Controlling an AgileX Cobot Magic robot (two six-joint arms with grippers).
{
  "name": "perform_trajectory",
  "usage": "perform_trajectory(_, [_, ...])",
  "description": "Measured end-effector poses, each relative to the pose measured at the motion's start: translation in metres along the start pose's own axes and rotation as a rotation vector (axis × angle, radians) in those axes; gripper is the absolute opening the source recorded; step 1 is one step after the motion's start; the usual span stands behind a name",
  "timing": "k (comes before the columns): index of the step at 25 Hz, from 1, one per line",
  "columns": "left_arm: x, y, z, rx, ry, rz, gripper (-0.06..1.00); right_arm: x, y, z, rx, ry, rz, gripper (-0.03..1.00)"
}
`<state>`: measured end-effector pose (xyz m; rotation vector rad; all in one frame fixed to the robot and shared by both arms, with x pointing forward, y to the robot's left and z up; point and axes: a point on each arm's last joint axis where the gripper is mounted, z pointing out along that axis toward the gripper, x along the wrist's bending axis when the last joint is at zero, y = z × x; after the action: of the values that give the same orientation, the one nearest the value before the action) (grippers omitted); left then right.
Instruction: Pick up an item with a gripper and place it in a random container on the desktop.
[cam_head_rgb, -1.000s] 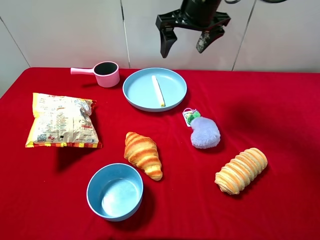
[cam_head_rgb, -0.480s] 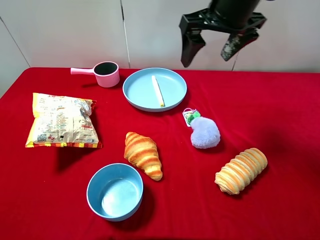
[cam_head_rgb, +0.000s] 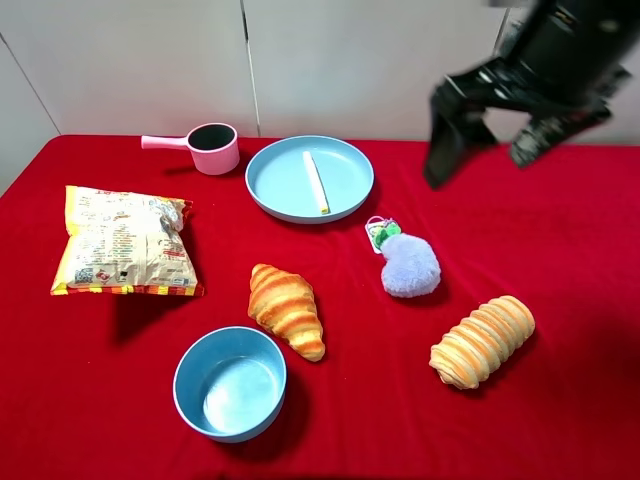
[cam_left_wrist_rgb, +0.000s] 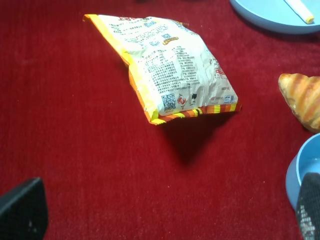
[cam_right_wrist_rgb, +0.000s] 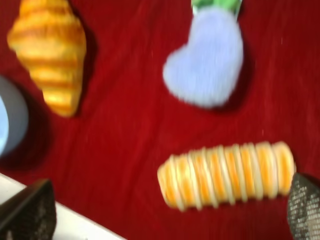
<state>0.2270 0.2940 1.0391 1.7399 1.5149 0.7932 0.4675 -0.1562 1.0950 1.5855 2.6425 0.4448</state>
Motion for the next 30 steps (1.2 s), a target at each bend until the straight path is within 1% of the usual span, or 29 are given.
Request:
perform_trajectory(5, [0.000,0.000,0.000,0.000,0.000,0.000,1.00,-0.001,-0.043,-0.010,-0.010,0.000,-0.001,0.69])
perform_trajectory(9, [0.000,0.000,0.000,0.000,0.000,0.000,1.00,-0.001,-0.077,-0.019,-0.042,0.002,-0.005,0.69])
perform_trajectory(12, [0.000,0.000,0.000,0.000,0.000,0.000,1.00,-0.001,-0.102,-0.028,-0.089,0.004,-0.011,0.69])
perform_trajectory(16, [0.000,0.000,0.000,0.000,0.000,0.000,1.00,-0.001,-0.136,-0.040,-0.179,0.007,-0.020,0.69])
perform_trajectory(19, [0.000,0.000,0.000,0.000,0.000,0.000,1.00,-0.004,-0.162,-0.048,-0.268,0.002,-0.003,0.69])
perform_trajectory(21, [0.000,0.000,0.000,0.000,0.000,0.000,1.00,-0.008,-0.179,-0.054,-0.355,-0.016,0.033,0.69])
perform_trajectory(23, [0.000,0.000,0.000,0.000,0.000,0.000,1.00,-0.010,-0.196,-0.059,-0.464,-0.043,0.073,0.69])
perform_trajectory(28, [0.000,0.000,0.000,0.000,0.000,0.000,1.00,-0.012,-0.235,-0.062,-0.707,-0.153,0.177,0.69])
perform_trajectory(30, [0.000,0.000,0.000,0.000,0.000,0.000,1.00,-0.010,-0.248,-0.059,-0.777,-0.191,0.206,0.69])
